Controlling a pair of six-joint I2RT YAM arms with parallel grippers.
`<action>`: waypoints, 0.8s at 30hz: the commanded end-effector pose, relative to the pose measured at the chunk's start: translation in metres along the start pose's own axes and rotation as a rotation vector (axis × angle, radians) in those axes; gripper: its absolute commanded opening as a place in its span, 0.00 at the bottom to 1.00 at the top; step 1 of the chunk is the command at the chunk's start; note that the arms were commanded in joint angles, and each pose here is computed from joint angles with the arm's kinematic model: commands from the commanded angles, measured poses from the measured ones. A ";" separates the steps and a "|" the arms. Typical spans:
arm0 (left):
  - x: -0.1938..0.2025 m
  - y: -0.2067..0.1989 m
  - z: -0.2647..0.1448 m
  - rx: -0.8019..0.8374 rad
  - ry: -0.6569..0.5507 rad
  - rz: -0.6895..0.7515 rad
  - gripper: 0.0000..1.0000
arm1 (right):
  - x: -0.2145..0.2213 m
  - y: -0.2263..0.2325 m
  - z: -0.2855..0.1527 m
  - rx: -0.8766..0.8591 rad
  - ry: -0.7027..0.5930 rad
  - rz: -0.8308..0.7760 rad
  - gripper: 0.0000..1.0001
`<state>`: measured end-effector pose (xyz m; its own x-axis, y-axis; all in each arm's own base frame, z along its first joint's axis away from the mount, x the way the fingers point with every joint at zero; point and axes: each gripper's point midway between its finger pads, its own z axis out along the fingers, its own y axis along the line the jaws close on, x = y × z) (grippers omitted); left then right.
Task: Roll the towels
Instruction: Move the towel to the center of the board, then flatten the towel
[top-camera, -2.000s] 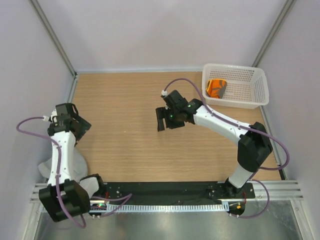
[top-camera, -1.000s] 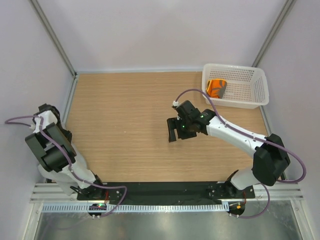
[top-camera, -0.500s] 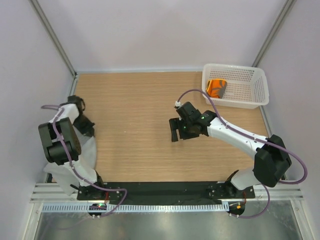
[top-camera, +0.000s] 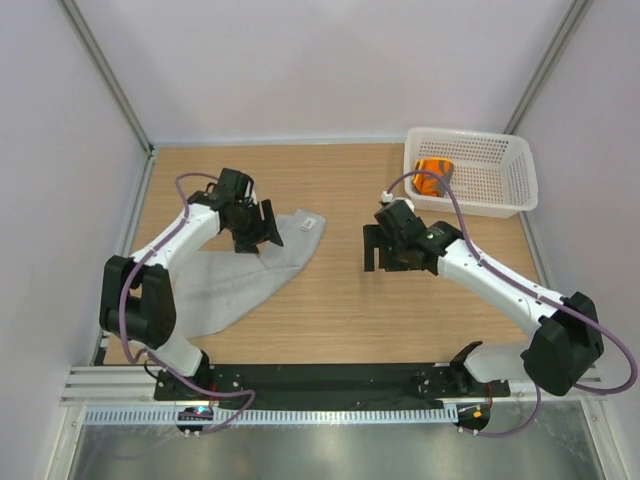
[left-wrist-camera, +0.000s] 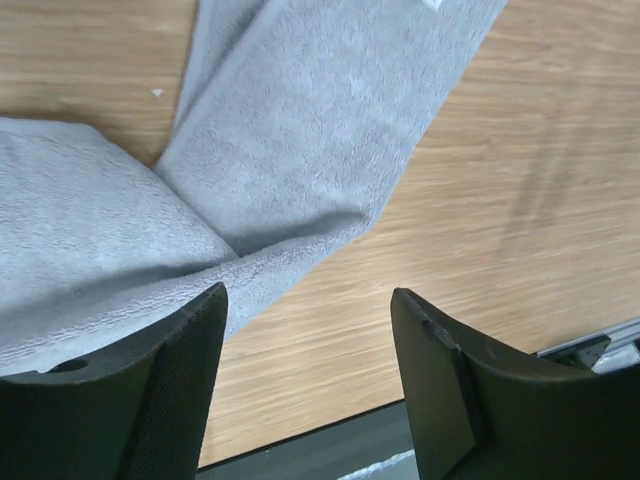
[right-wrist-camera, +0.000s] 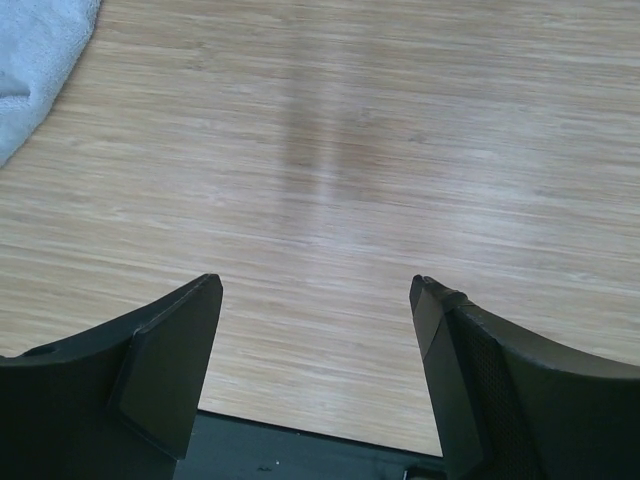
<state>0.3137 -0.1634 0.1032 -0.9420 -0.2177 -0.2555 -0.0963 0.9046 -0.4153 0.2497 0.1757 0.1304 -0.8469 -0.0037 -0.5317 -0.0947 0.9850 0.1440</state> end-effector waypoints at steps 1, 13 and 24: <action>-0.018 -0.004 -0.026 0.000 -0.089 0.020 0.70 | -0.005 0.010 0.006 -0.021 -0.003 0.040 0.84; -0.013 0.107 -0.067 -0.389 -0.213 -0.149 0.68 | -0.089 0.104 0.068 -0.187 0.011 0.003 0.83; 0.006 0.127 -0.100 -0.460 -0.309 -0.077 0.68 | -0.177 0.173 0.170 -0.174 -0.026 -0.036 0.76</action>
<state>0.2619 -0.0175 0.1308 -0.8083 -0.3482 -0.4748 -0.3706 0.9275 -0.0494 0.4688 0.3736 0.1168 -0.8187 0.0008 -0.5743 -0.2120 0.9290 0.3035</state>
